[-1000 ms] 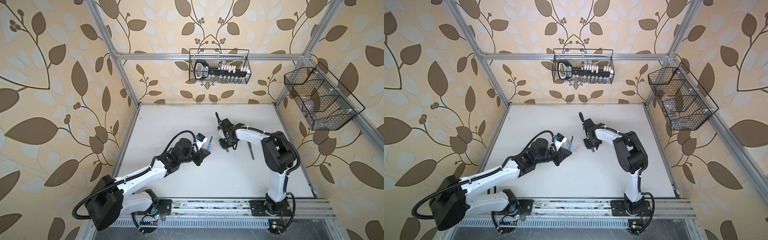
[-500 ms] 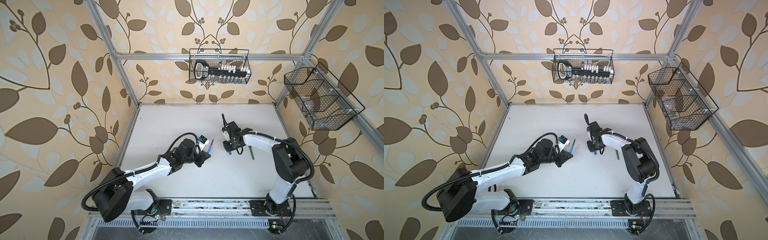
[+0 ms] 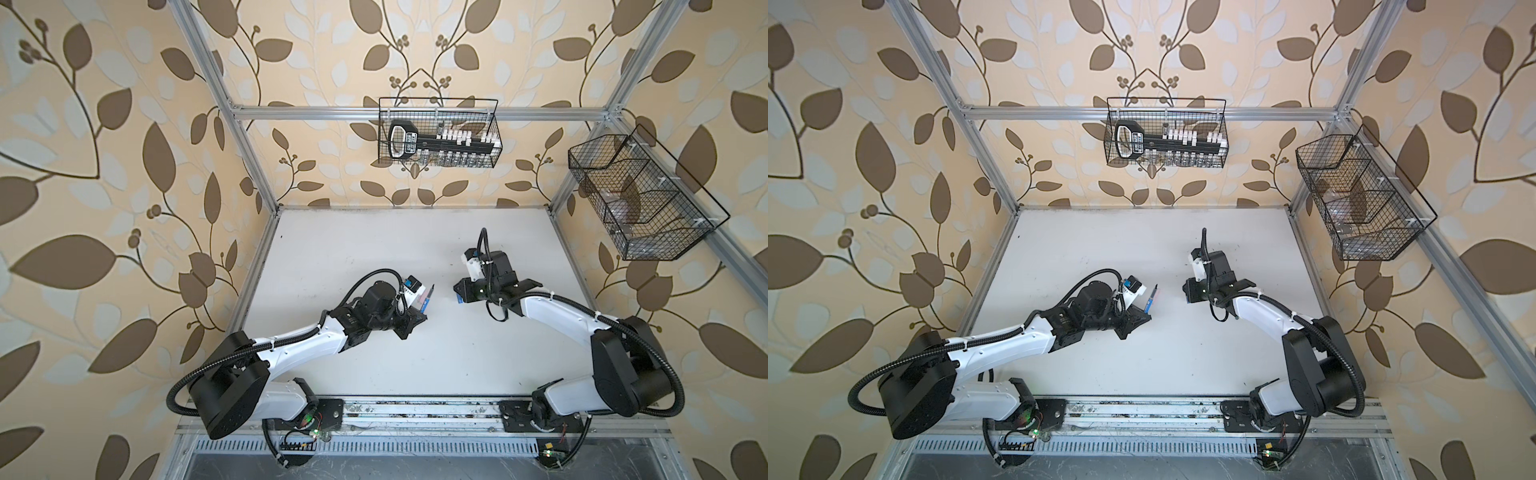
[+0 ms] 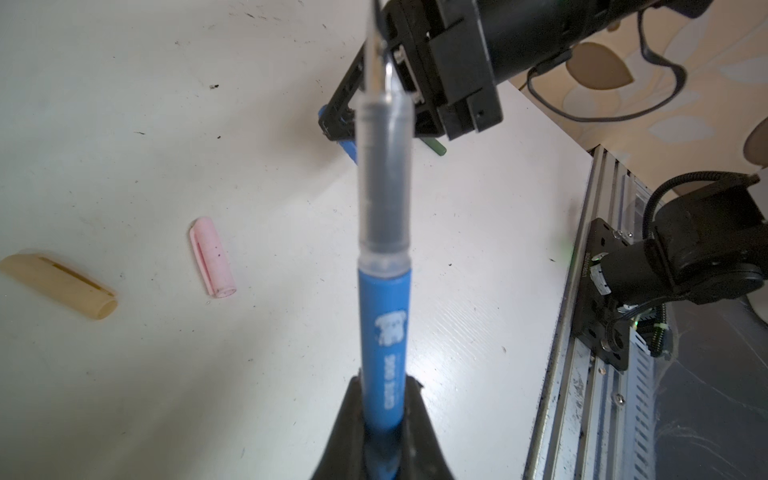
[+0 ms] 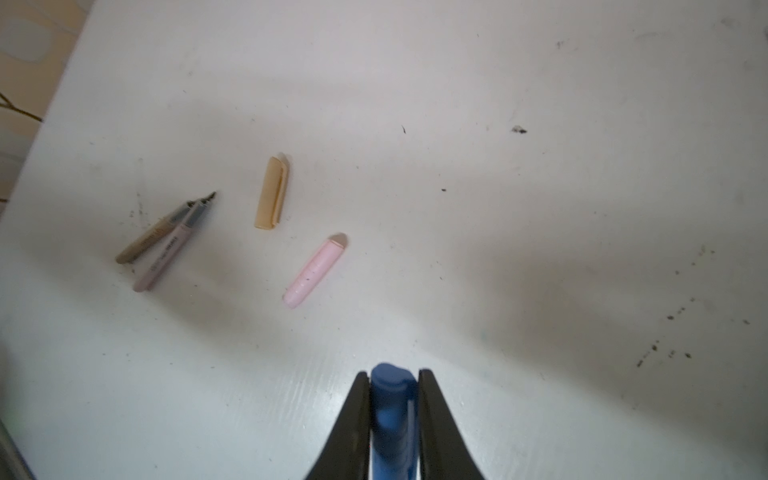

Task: Insert the pens into the pen caps
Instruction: 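Carry the blue cap toward the pen nib held by the left gripper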

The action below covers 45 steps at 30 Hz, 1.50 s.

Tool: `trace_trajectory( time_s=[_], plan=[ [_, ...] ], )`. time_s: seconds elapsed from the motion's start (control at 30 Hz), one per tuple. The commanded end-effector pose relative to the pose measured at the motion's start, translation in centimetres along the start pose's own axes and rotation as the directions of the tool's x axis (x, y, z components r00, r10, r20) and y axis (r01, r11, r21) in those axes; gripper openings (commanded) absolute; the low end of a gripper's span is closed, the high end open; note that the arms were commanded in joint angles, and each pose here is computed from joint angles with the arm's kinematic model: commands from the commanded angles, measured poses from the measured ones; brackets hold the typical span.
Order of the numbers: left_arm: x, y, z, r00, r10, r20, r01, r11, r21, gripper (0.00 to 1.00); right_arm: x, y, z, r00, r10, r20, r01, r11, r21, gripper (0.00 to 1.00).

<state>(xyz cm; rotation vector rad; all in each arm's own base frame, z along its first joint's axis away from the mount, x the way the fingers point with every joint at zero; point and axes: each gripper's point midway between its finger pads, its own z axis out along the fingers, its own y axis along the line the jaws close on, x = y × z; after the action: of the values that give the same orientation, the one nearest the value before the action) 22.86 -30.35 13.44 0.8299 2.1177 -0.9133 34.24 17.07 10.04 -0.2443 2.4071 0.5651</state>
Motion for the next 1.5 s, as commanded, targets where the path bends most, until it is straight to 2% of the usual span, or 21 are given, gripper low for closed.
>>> trace_trajectory(
  time_s=[0.0,0.13,0.33,0.47,0.8,1.47],
  plan=[
    [-2.3,-1.4,-0.2,0.997,0.055,0.055,-0.057,0.998,0.032,0.00,-2.9,2.7,-1.4,0.986,0.069,0.149,-0.043,0.985,-0.167,0.19],
    [-2.4,-1.7,-0.1,0.997,0.059,0.055,-0.062,0.997,0.040,0.00,-4.7,4.6,-3.4,0.957,0.175,0.232,-0.090,0.938,-0.336,0.19],
    [-2.7,-2.2,-0.5,0.996,0.058,0.070,-0.062,0.997,0.053,0.00,-5.9,6.2,-5.7,0.924,0.266,0.276,-0.123,0.887,-0.445,0.19],
    [-2.9,-2.2,-0.8,0.994,0.062,0.086,-0.066,0.997,0.048,0.00,-6.4,6.7,-7.6,0.898,0.302,0.320,-0.123,0.871,-0.476,0.18],
    [-3.0,-3.1,-0.4,0.995,0.052,0.083,-0.060,0.993,0.098,0.00,-7.5,8.4,-9.7,0.877,0.323,0.356,-0.094,0.841,-0.533,0.18],
    [-3.2,-3.7,-0.8,0.994,0.063,0.095,-0.073,0.991,0.113,0.00,-9.0,11.1,-10.3,0.872,0.321,0.371,-0.051,0.812,-0.582,0.18]
  ],
)
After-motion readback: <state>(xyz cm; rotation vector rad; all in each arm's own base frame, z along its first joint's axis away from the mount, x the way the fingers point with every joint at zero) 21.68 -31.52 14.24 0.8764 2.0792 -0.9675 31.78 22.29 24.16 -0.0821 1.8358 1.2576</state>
